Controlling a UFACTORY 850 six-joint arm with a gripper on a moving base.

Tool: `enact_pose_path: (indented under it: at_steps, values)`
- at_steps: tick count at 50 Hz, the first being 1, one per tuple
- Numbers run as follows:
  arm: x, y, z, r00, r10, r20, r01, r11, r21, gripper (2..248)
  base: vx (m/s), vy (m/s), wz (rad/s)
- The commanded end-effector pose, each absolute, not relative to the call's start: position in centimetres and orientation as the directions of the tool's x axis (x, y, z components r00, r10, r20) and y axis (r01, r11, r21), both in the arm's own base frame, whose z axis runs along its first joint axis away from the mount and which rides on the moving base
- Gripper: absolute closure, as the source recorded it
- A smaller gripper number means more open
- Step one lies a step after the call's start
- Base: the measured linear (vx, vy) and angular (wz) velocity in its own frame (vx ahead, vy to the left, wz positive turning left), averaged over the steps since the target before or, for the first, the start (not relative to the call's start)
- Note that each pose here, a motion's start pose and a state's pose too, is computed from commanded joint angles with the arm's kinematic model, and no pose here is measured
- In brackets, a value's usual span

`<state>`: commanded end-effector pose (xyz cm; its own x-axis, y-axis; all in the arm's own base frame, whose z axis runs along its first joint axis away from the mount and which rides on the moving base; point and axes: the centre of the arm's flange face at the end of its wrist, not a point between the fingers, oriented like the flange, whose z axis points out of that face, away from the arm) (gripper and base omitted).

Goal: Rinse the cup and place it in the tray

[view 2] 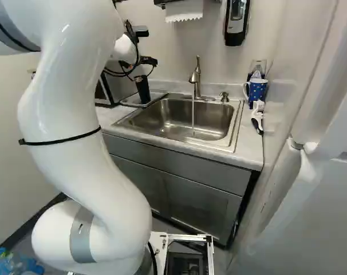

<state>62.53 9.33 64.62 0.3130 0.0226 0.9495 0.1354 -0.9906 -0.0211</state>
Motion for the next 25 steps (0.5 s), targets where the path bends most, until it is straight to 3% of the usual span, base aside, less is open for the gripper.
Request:
enact_pose_path:
  at_steps: [25]
  values:
    - [61.5, 5.7, 67.0, 0.324, 0.034, 0.945, 0.093, -0.996, 0.004, 3, 0.000, 0.000, 0.000]
